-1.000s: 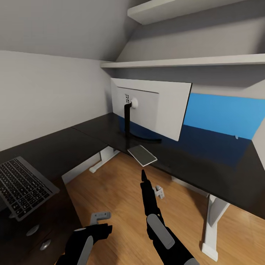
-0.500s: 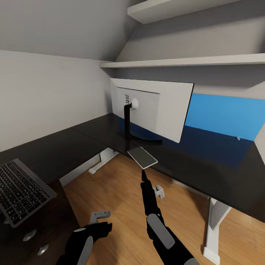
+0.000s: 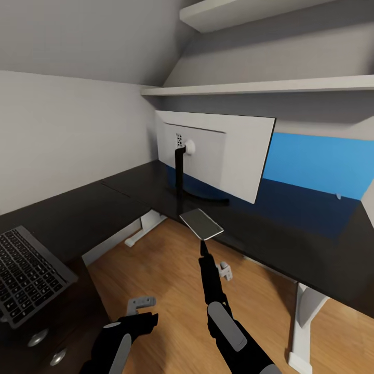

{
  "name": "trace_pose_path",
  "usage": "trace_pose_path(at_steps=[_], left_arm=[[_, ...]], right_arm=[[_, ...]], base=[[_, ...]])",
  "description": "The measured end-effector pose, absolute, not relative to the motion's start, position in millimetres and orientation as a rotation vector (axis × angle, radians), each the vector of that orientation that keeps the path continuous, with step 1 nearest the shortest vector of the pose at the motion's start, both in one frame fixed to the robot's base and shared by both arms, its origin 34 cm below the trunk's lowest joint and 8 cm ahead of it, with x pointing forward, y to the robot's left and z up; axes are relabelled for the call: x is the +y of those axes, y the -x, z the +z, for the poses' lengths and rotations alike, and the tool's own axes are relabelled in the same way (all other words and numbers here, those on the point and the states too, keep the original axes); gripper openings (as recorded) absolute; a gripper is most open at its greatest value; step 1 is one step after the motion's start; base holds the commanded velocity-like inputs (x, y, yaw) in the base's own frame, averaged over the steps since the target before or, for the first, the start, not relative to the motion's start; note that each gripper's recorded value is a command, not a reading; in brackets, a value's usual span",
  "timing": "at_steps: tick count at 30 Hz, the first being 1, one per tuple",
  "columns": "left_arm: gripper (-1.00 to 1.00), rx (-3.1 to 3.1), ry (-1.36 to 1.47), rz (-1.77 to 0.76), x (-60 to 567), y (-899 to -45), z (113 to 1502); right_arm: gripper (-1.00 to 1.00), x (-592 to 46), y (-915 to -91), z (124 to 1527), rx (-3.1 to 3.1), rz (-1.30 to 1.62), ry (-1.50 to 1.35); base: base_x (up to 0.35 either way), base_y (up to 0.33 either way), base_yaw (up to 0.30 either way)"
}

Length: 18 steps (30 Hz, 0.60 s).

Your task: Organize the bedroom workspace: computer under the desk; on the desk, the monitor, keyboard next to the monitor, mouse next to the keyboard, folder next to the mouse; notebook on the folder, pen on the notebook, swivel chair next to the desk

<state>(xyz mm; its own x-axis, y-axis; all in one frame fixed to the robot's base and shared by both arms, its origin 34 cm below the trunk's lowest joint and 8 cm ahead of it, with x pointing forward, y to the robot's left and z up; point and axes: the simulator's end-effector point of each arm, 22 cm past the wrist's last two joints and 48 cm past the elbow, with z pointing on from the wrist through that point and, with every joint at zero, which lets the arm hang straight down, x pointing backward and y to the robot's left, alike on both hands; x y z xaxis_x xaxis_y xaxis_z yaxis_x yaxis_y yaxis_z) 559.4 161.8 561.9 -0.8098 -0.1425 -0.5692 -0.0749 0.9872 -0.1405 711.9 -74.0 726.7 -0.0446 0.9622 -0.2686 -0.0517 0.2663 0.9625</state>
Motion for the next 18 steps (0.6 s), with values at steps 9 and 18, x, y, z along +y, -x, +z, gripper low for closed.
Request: trace_pose_path(at_steps=[9,18], left_arm=[[1.00,2.520,0.152,-0.144,162.3,-559.1,561.4],[1.00,2.520,0.153,-0.144,162.3,-558.9,561.2]], right_arm=[[1.00,-76.5,-712.5,722.9,1.336,1.055,-0.963],[1.00,-76.2,-712.4,721.7,1.341,1.054,-0.963]], base=[[0.026,0.000,0.000],[0.002,0.000,0.000]])
